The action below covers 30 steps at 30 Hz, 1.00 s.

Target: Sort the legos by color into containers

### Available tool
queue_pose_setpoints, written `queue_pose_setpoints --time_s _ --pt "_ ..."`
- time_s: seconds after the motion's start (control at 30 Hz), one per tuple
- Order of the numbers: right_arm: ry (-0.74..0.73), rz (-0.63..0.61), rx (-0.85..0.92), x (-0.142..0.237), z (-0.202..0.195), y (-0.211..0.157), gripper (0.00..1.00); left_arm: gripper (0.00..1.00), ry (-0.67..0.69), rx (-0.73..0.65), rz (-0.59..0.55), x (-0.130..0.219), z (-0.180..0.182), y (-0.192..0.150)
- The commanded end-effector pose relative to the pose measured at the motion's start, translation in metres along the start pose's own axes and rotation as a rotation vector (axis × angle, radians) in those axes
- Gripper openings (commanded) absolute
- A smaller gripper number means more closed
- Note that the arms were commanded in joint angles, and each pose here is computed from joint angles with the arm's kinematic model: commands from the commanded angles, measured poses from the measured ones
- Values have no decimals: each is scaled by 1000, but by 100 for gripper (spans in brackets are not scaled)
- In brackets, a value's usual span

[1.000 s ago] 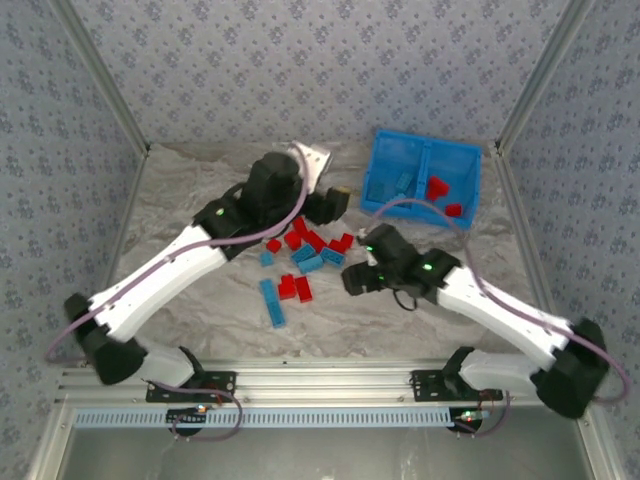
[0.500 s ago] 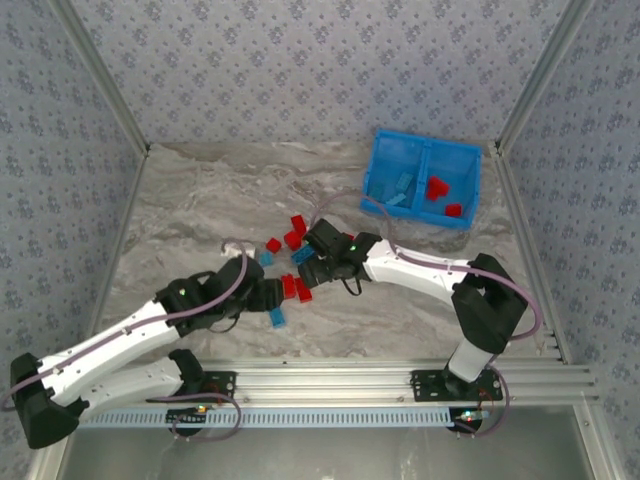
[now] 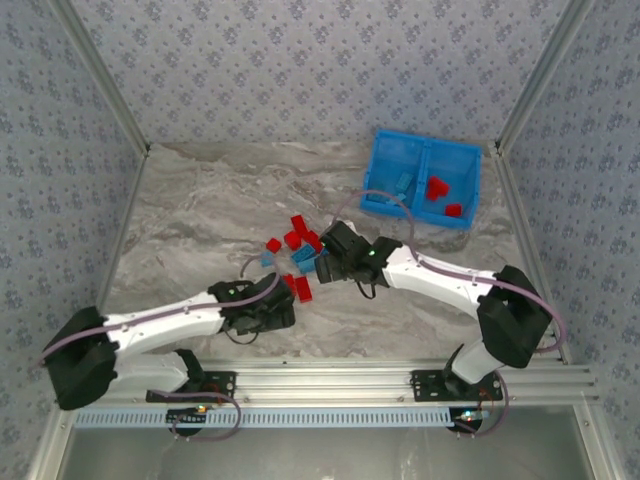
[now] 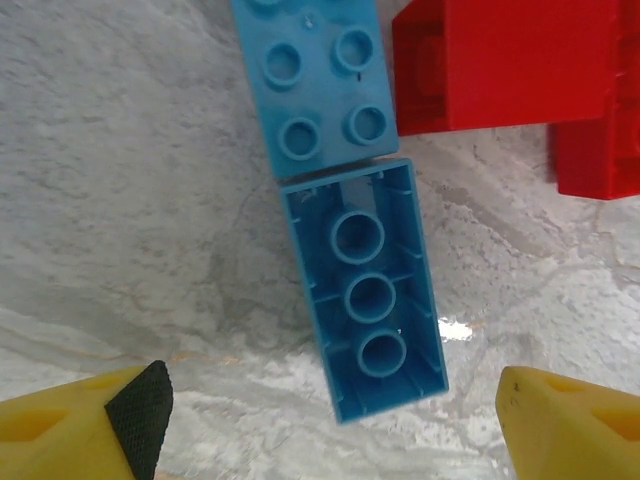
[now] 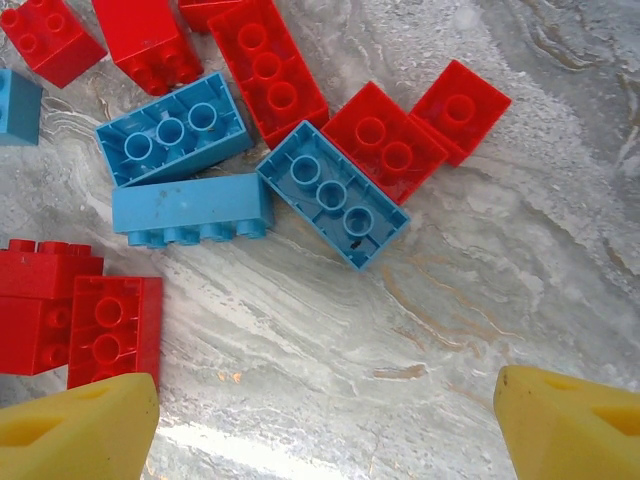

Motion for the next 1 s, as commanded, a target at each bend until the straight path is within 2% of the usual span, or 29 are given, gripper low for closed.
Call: queue_pose_setpoints --time_s 0.0,0.17,0.27,0.37,0.5,0.6,0.7,0.83,0.97 --pt "-43 -12 -32 8 -12 -4 90 81 25 16 -39 -5 -13 6" --pt "-50 -29 -48 19 -19 -10 90 50 42 51 -45 -25 -8 2" --pt "-60 -51 -63 29 -25 -11 90 38 33 68 -46 -25 -7 1" --pt "-63 -102 -96 46 -31 -8 90 30 6 64 -63 -11 -11 6" --pt "-75 -197 -151 77 -45 -5 90 28 -111 -14 -121 40 -47 22" --pt "-101 -288 -212 103 -61 -7 90 29 -227 -103 -187 83 -93 42" --pt "-158 -374 -276 129 -83 -15 90 29 -264 -209 -285 104 -143 66" --pt "-254 -446 -338 153 -111 -32 89 29 -297 -330 -388 111 -213 98" --pt "-315 -449 -378 164 -129 -54 89 29 -350 -378 -449 95 -279 136"
Point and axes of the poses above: each hand's point on the last joint's axis, 136 mm out from that joint toward the fingers, its own x axis back along the fingers, its own z axis along the line the jaws close on, y = z × x, the point moved 5 cm from there along x, back along the fingers, and after that the axes turned 8 degrees about x, right-handed, at the moved point
